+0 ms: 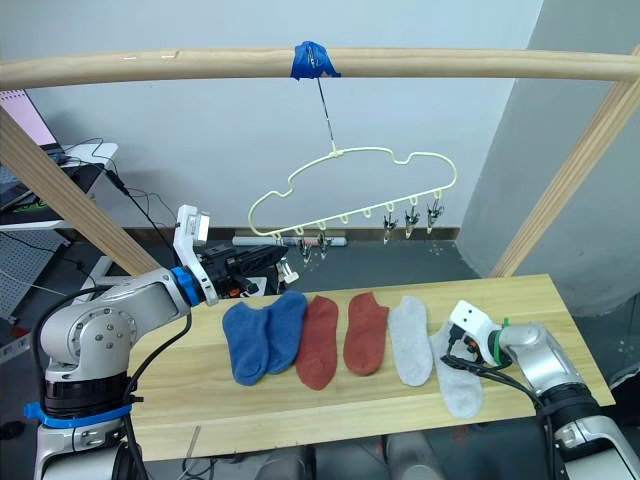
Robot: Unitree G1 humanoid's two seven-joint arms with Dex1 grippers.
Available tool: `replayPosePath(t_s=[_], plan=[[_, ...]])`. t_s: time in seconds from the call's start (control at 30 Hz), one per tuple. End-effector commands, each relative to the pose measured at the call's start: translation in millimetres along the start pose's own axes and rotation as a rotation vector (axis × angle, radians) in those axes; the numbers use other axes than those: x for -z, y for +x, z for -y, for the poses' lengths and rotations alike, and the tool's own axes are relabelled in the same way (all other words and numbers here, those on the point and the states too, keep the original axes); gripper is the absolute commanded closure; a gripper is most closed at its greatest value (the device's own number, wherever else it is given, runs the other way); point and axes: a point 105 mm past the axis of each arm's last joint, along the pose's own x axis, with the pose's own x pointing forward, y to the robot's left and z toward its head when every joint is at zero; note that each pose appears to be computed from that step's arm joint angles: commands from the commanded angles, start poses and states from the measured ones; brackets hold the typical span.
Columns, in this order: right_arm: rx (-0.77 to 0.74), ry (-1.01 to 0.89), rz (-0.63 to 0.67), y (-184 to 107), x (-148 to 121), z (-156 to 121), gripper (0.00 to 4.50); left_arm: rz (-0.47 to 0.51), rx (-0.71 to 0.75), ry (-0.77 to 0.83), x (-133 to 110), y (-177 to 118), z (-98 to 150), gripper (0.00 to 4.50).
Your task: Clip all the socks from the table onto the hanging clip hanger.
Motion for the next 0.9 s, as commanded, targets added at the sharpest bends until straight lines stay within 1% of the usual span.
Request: replayPosePath(t_s=[0.03,0.23,0.27,0.3,0.37,0.5,0.6,0.7,0.77,0.9], plan=[[0.011,0.017,-0.002,1.7,0.6,4.6,0.02,-0.006,-0.013,0.008,0.8,-1.6,-0.5,4.50],[0.009,0.032,-0.014,6.1,7.6,5.7,0.02,0.000,-0.017,0.011,-1.7,-1.3,-1.5,4.50],[0.012,0.029,-0.014,6.5,8.1,6.0,0.29,0.001,-0.018,0.012,-2.2,-1.3,-1.8,4.50],[0.009,0.029,-0.011,6.8,8.0,5.1,0.46,0.004,-0.019,0.012,-2.8,-1.4,-2.0,4.50],[0.007,0.024,0.000,6.8,6.5,3.8,1.04,0.007,-0.021,0.013,-3.3,-1.5,-2.2,4.50],[0.019,0.021,0.008,3.2,7.6,5.4,2.48,0.007,-0.021,0.014,-2.6,-1.2,-1.9,4.50],[0.022,0.025,0.015,-0.2,8.2,4.9,3.36,0.008,-0.020,0.012,-3.0,-0.8,-2.0,4.50],[0.053,0.012,0.052,-10.4,2.7,7.9,4.39,0.011,-0.020,0.013,-3.6,-0.2,-2.4,4.50],[0.088,-0.020,0.102,-28.8,-9.3,10.4,4.45,0.011,-0.014,0.006,-3.3,0.2,-1.8,4.50],[0.052,-0.061,0.182,-61.8,-36.8,-6.1,4.45,-0.015,-0.004,-0.001,2.5,-0.4,-0.8,4.50]])
